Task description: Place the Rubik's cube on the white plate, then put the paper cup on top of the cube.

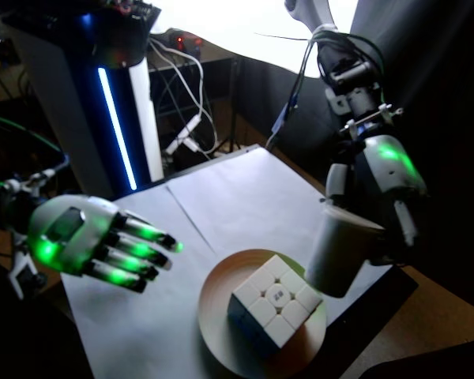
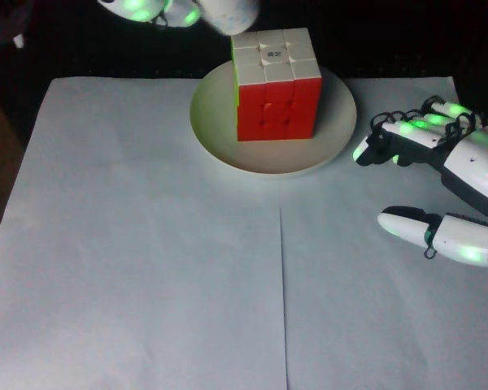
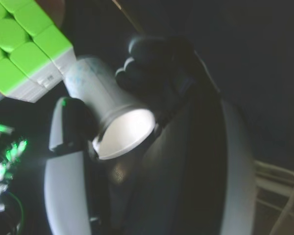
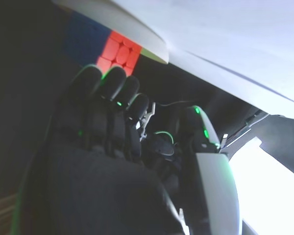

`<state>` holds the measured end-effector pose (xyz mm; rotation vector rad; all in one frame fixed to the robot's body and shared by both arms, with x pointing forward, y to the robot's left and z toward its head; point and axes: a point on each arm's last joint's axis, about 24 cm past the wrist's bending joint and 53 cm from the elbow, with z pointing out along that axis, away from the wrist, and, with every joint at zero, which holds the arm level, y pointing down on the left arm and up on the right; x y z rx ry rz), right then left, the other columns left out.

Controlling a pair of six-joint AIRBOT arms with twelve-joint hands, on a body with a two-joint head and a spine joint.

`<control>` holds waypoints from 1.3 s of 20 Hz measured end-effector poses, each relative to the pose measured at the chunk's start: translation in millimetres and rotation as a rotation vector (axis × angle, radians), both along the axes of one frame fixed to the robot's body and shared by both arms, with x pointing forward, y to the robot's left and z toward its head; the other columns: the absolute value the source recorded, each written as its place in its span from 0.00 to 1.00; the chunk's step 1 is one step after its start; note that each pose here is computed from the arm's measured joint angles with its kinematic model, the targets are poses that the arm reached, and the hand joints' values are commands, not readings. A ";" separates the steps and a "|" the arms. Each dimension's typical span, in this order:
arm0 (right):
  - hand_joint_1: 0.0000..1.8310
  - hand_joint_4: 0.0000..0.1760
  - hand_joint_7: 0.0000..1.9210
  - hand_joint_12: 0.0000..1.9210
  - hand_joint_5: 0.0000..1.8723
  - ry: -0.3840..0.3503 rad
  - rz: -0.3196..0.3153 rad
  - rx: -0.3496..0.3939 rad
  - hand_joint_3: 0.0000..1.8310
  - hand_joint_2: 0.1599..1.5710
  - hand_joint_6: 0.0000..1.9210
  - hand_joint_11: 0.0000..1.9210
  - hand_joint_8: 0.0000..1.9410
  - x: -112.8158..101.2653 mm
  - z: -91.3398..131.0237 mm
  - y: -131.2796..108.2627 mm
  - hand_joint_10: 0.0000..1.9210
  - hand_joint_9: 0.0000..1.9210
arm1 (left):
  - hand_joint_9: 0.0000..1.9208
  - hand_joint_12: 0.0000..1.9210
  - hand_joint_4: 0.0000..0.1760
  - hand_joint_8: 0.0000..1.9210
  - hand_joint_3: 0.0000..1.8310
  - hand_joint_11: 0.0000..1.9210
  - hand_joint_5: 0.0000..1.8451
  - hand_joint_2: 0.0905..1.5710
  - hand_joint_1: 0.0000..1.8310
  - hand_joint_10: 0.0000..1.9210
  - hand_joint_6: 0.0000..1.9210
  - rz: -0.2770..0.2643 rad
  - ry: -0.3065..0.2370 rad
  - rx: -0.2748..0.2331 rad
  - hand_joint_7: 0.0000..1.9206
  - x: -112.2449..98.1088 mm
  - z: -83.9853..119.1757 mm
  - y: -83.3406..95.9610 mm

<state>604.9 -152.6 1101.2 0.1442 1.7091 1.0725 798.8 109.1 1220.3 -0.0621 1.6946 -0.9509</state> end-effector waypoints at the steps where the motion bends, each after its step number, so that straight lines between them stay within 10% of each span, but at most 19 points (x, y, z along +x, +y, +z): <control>1: 0.42 0.22 0.17 0.92 0.12 0.001 0.001 0.000 0.00 0.78 0.51 0.00 0.48 -0.3 -0.4 0.5 0.67 0.15 | 0.18 1.00 0.12 0.93 0.00 0.22 0.23 0.90 0.55 1.00 0.92 -0.007 -0.002 -0.004 0.27 -0.8 0.7 -2.0; 4: 0.41 0.10 0.19 0.96 0.12 0.001 0.004 0.000 0.00 0.78 0.49 0.07 0.47 -0.7 -0.6 1.3 0.70 0.17 | 0.16 1.00 0.00 0.89 0.00 0.20 0.30 0.85 0.53 0.96 0.85 -0.034 -0.019 -0.011 0.13 -4.1 4.0 -12.5; 6: 0.37 0.31 0.17 0.97 0.10 0.001 0.001 0.000 0.00 0.76 0.54 0.00 0.48 0.1 -0.6 0.3 0.68 0.14 | 0.16 0.97 0.00 0.80 0.00 0.18 0.31 0.85 0.51 0.88 0.85 -0.058 -0.023 -0.001 0.14 -7.7 3.0 -20.0; 7: 0.40 0.09 0.17 0.98 0.11 0.001 0.001 0.000 0.00 0.76 0.53 0.02 0.48 0.1 -0.8 0.3 0.70 0.15 | 0.13 0.98 0.00 0.81 0.00 0.16 0.29 0.86 0.50 0.89 0.87 -0.066 -0.021 0.001 0.10 -8.5 2.6 -21.6; 11: 0.38 0.21 0.17 0.89 0.10 0.004 0.005 0.006 0.00 0.77 0.55 0.00 0.50 -1.1 -2.4 3.1 0.67 0.14 | 0.12 1.00 0.00 0.82 0.00 0.20 0.05 0.78 0.54 0.95 0.80 -0.106 -0.039 0.034 0.06 -13.2 2.4 -38.3; 13: 0.40 0.04 0.15 0.96 0.09 0.007 0.004 0.004 0.00 0.77 0.53 0.07 0.50 -0.7 -3.6 3.1 0.71 0.15 | 0.01 1.00 0.00 0.81 0.00 0.13 0.04 0.77 0.58 0.95 0.86 -0.129 -0.030 0.064 0.00 -16.1 -4.6 -46.3; 17: 0.38 0.16 0.16 0.88 0.09 0.005 0.004 0.004 0.00 0.77 0.54 0.00 0.50 -0.5 -3.2 2.8 0.66 0.13 | 0.00 1.00 0.00 0.74 0.00 0.06 0.07 0.76 0.58 0.90 0.80 -0.130 -0.031 0.111 0.00 -16.0 -12.1 -49.6; 18: 0.39 0.00 0.14 0.94 0.08 0.005 0.004 0.004 0.00 0.79 0.52 0.01 0.53 -0.5 -3.2 2.8 0.66 0.13 | 0.00 1.00 0.00 0.66 0.00 0.00 0.07 0.77 0.58 0.80 0.80 -0.126 -0.033 0.126 0.00 -15.3 -13.2 -48.8; 19: 0.40 0.06 0.14 0.94 0.09 0.005 0.004 0.005 0.00 0.78 0.52 0.00 0.52 -0.5 -3.1 2.9 0.67 0.12 | 0.00 1.00 0.00 0.63 0.00 0.00 0.08 0.77 0.57 0.72 0.81 -0.126 -0.034 0.134 0.00 -15.2 -14.0 -48.6; 22: 0.37 0.23 0.17 0.90 0.10 0.005 0.004 0.005 0.00 0.77 0.54 0.00 0.47 -0.4 -3.1 2.8 0.67 0.15 | 0.02 1.00 0.00 0.66 0.00 0.13 0.08 0.77 0.56 0.82 0.82 -0.110 -0.033 0.152 0.02 -12.6 -15.2 -42.7; 25: 0.40 0.00 0.16 0.94 0.09 0.007 0.000 0.007 0.00 0.78 0.50 0.03 0.48 0.0 -3.2 2.2 0.70 0.15 | 0.05 1.00 0.00 0.82 0.00 0.20 0.08 0.77 0.57 0.95 0.87 -0.095 -0.031 0.167 0.03 -10.0 -16.2 -38.6; 26: 0.39 0.13 0.18 0.89 0.11 0.007 0.001 0.007 0.00 0.78 0.50 0.00 0.47 -0.1 -3.2 2.4 0.66 0.15 | 0.08 1.00 0.00 0.83 0.00 0.22 0.08 0.77 0.56 0.95 0.87 -0.096 -0.034 0.173 0.05 -10.0 -15.9 -38.8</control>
